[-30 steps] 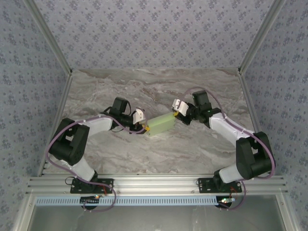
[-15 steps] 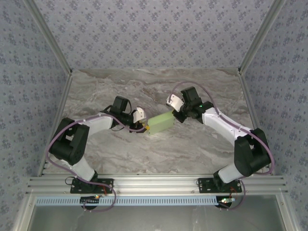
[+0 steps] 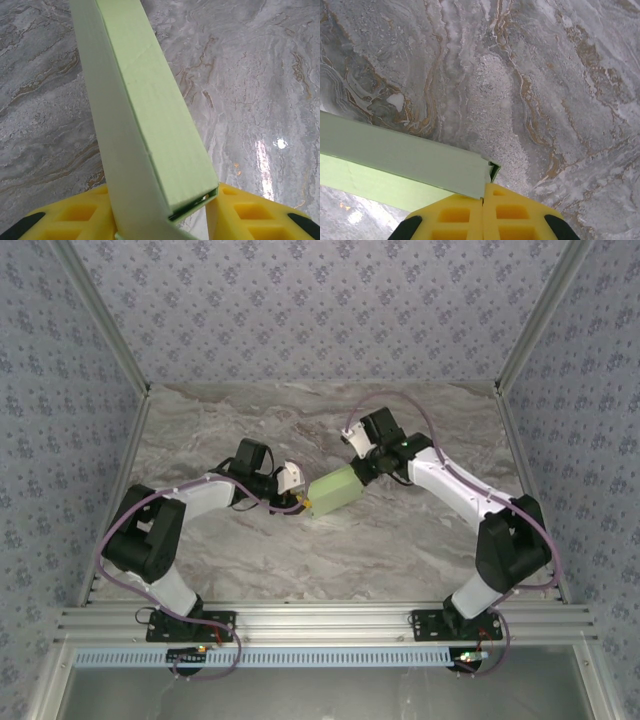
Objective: Fold the paper box
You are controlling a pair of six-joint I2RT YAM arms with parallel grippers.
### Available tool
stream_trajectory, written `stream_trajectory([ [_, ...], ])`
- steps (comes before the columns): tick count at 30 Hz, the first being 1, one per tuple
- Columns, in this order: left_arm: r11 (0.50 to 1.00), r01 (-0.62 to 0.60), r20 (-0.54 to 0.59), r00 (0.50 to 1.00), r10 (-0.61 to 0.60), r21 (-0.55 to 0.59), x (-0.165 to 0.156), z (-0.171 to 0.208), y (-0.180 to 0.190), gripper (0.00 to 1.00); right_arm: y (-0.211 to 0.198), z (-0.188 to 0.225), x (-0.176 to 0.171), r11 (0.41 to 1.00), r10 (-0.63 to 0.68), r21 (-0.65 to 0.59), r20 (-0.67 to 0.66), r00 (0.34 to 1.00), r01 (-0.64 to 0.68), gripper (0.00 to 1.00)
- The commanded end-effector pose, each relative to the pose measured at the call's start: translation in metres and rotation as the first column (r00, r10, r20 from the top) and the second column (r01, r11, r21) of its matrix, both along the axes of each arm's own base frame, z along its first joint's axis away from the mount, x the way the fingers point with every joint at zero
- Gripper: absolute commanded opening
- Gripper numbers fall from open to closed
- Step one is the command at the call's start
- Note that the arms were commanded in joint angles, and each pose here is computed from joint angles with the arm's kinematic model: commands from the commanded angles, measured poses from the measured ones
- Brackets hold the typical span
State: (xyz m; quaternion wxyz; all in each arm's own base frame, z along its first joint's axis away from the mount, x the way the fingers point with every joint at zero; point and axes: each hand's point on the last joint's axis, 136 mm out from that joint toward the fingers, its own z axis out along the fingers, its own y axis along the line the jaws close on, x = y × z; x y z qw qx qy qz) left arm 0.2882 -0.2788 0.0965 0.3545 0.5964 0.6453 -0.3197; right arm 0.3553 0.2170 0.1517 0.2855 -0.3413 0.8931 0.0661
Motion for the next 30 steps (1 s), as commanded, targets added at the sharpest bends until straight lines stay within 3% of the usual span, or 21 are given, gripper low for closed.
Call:
stream_trajectory([
  [1, 0.999, 0.040, -0.005, 0.999, -0.040, -0.004, -0.004, 0.000, -0.009, 0.42, 0.008, -0.001, -0.010, 0.999, -0.039, 0.018, -0.091, 0.995, 0.041, 0.07],
  [18, 0.999, 0.024, -0.017, 1.000, -0.024, 0.032, -0.001, -0.005, -0.008, 0.41, 0.004, -0.007, -0.008, 0.989, -0.130, 0.035, -0.228, 0.965, 0.142, 0.08],
  [30, 0.999, 0.011, -0.022, 1.000, -0.010, 0.045, 0.001, -0.007, -0.008, 0.41, -0.005, -0.024, -0.010, 0.981, -0.186, 0.016, -0.217, 0.958, 0.194, 0.07],
])
